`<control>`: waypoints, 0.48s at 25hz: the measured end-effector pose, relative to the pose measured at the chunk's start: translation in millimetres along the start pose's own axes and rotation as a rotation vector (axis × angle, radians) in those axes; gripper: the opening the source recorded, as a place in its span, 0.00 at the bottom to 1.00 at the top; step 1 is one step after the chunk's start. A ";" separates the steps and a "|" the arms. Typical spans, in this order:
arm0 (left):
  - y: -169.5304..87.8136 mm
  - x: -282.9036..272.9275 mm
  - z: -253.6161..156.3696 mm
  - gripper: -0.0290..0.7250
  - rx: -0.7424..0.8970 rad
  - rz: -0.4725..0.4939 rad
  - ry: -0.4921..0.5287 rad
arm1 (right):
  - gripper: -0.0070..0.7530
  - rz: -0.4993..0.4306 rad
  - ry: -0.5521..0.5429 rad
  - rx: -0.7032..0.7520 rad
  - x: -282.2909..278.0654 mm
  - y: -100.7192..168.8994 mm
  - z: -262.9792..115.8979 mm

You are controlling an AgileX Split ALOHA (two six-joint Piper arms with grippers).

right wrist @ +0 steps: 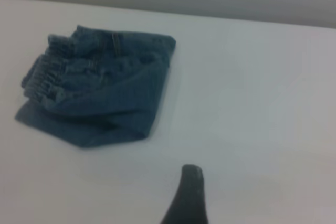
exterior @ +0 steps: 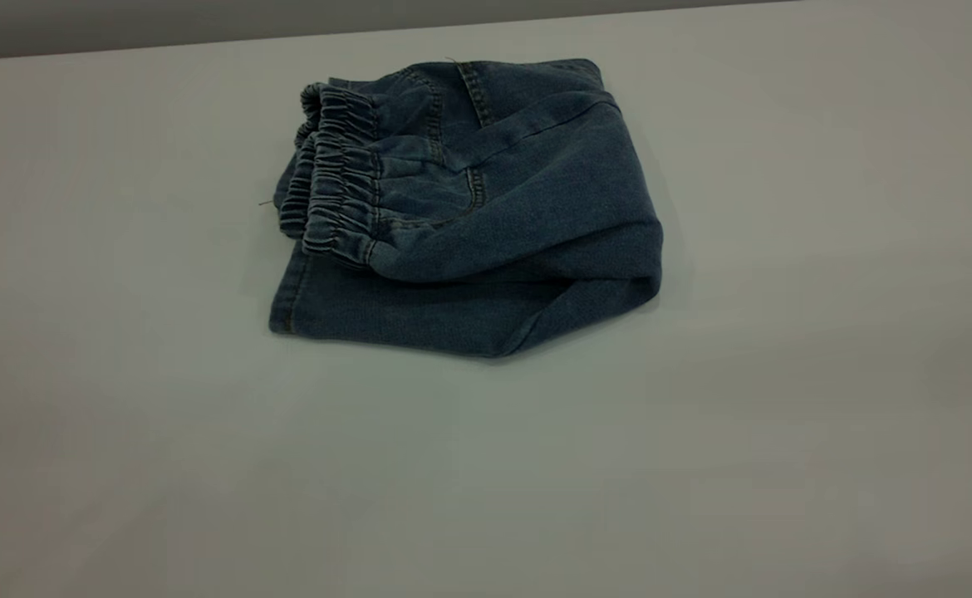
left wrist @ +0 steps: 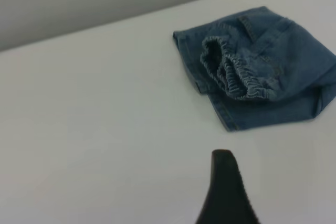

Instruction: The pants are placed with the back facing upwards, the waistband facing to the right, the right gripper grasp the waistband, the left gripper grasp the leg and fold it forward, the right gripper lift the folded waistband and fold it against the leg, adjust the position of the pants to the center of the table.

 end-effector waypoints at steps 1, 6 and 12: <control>0.1 -0.5 -2.8 0.64 0.005 0.003 -0.008 | 0.78 0.004 0.000 -0.005 1.3 -0.1 -4.7; -3.8 16.0 -16.8 0.64 0.045 -0.001 0.062 | 0.78 -0.011 -0.020 -0.075 1.4 -8.0 -19.2; -14.5 48.3 -45.5 0.64 0.081 -0.033 0.248 | 0.78 -0.059 -0.013 -0.022 8.9 -21.9 -25.6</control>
Point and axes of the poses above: a point on each arm's last joint axis where the gripper is mounted, x pointing out along that axis toward the gripper, y along the wrist's bending axis when the last joint is at zero, z = x × y, the point moved 10 cm from there along x, pointing out along that axis toward the gripper, and after that the axes turned 9 degrees about x, right-handed, at the moved point
